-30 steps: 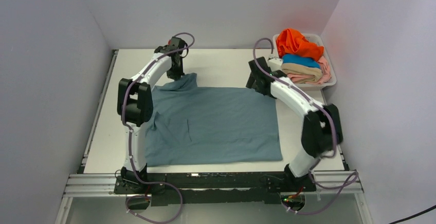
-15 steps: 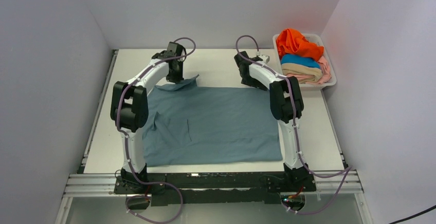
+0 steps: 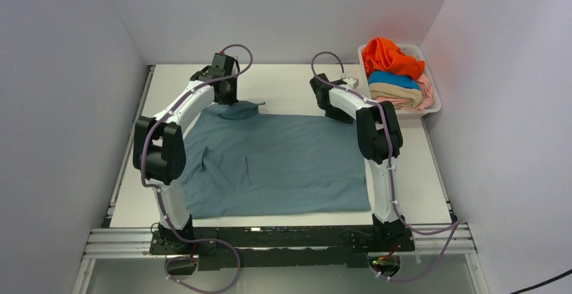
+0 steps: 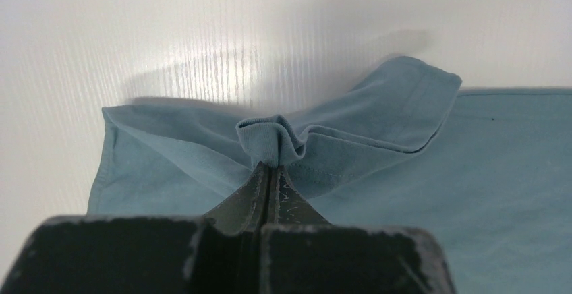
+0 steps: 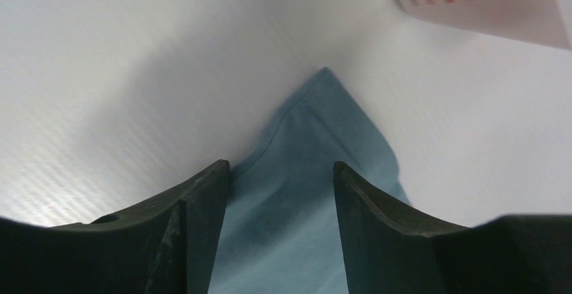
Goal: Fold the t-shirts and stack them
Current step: Grab the side of the flattened tshirt furthest away from the robot with both arms, then fold the other side of the tshirt into a rectangle
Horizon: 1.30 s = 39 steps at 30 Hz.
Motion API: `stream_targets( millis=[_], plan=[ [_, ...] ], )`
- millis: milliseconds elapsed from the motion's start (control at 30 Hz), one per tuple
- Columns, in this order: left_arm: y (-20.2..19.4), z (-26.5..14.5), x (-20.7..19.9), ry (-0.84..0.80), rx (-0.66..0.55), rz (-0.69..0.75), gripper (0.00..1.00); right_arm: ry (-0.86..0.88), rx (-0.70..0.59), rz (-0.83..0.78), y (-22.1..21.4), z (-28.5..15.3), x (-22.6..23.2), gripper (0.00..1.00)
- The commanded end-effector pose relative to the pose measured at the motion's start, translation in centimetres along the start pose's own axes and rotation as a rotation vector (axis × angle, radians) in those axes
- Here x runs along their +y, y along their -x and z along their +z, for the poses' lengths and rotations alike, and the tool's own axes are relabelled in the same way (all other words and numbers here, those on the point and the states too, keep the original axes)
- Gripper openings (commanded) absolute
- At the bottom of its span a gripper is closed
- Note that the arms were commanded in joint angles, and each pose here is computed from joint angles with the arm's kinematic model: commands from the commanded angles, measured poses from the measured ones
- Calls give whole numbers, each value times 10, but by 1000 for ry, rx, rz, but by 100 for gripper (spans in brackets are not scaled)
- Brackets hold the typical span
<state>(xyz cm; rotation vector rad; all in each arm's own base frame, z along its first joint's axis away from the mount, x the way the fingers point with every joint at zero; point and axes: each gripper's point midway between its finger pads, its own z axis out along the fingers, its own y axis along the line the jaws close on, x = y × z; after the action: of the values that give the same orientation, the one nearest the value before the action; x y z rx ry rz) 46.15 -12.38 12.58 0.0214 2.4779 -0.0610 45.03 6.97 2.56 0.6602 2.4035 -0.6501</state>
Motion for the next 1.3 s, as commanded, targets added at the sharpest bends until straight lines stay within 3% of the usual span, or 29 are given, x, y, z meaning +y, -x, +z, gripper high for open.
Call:
stream_targets(
  millis=[0,233,533,833,1267],
  plan=[
    [11,-23,0,-21,-73,-7,0,-77,2,-23,-7,0,-28,59],
    [8,-32,9,9,-93,10,0,-101,-11,-26,0,8,-31,48],
    [13,-48,5,-47,-146,-5,0,2,-9,-15,4,-1,-22,0],
    [1,-65,6,-65,-147,-44,0,84,-67,-16,15,-31,-31,0],
    [-21,-99,14,-67,-166,-110,0,173,-56,-56,-10,-53,-50,0]
  ],
)
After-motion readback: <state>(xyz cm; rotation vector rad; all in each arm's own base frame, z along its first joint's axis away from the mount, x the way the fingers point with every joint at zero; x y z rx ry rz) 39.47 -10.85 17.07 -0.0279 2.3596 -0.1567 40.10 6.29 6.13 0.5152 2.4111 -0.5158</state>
